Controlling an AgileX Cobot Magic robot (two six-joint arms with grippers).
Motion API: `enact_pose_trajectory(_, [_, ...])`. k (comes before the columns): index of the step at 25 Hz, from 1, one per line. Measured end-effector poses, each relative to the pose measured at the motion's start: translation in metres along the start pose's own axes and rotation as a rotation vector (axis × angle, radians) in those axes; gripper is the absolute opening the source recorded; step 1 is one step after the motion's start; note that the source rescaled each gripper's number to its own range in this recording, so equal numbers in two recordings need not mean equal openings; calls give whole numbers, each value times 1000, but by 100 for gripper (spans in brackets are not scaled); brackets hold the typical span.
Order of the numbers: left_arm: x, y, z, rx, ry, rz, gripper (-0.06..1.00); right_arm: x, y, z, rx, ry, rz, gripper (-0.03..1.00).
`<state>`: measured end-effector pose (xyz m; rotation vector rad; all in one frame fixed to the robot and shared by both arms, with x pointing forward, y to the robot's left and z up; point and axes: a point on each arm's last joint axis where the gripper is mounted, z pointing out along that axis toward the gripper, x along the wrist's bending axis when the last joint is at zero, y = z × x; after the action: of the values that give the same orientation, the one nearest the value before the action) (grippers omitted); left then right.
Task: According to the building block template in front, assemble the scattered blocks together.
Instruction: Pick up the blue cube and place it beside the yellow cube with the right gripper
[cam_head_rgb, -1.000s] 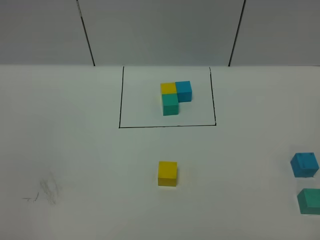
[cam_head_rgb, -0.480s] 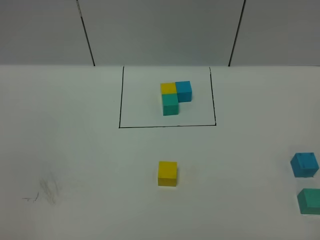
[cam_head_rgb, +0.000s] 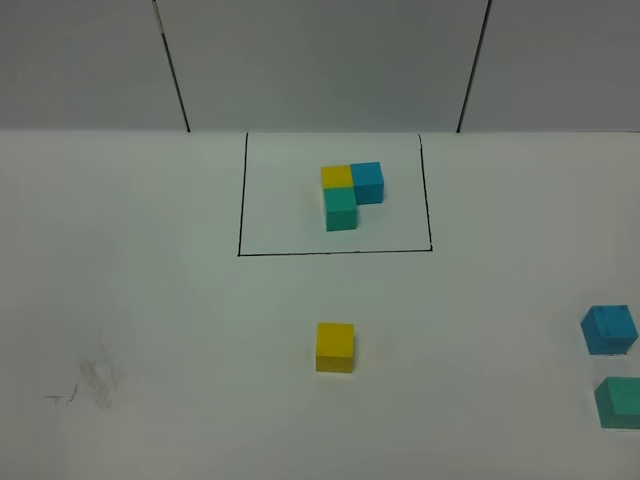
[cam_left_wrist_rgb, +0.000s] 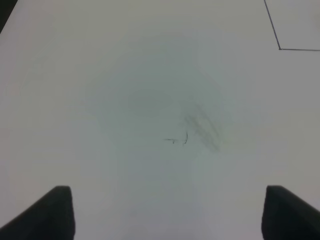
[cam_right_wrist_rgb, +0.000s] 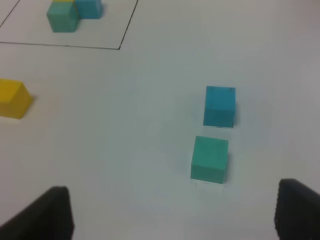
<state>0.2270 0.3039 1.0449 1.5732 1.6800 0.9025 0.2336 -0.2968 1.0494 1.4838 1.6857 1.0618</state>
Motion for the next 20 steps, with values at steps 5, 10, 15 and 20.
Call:
enact_pose_trajectory(5, [0, 0, 0, 0, 0, 0, 96, -4, 16, 19, 123, -43, -17, 67])
enact_pose_trajectory(10, [0, 0, 0, 0, 0, 0, 96, -7, 61, 54, 202, -87, -69, 67])
enact_pose_trajectory(15, [0, 0, 0, 0, 0, 0, 96, -8, 97, 108, 303, -92, -91, 67])
enact_pose_trajectory(20, [0, 0, 0, 0, 0, 0, 96, -13, 116, 173, 366, -122, -136, 67])
